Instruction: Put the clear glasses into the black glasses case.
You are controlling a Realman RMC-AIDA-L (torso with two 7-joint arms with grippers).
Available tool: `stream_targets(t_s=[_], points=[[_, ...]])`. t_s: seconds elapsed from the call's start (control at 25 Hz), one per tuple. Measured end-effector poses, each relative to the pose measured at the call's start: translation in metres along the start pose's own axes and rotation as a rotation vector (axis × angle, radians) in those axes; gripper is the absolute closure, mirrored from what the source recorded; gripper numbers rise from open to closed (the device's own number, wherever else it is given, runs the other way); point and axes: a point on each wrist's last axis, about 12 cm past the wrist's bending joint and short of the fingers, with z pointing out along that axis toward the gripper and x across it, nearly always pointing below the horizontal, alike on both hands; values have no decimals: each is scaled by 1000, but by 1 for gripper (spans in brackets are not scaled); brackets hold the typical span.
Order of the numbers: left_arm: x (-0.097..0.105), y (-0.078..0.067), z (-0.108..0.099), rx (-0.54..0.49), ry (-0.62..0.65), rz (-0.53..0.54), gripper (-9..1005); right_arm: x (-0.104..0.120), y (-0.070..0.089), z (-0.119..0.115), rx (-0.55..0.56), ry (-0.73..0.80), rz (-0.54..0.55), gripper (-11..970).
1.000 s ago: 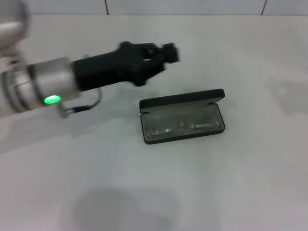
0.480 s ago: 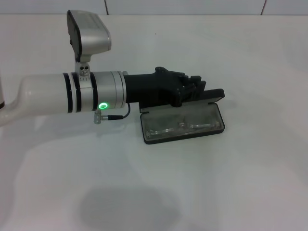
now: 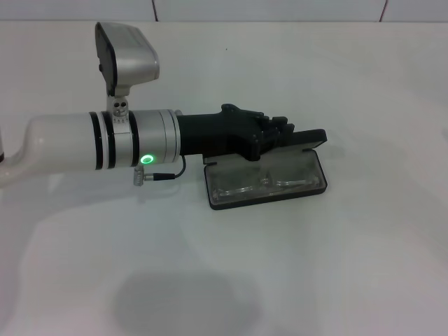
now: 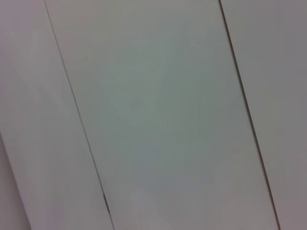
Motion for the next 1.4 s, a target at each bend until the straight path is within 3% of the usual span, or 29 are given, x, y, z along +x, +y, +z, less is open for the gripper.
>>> stream_targets(t_s=[1.4], points=[[29, -21, 5, 126, 186, 52, 823, 12, 4, 8, -41, 4, 39, 801]])
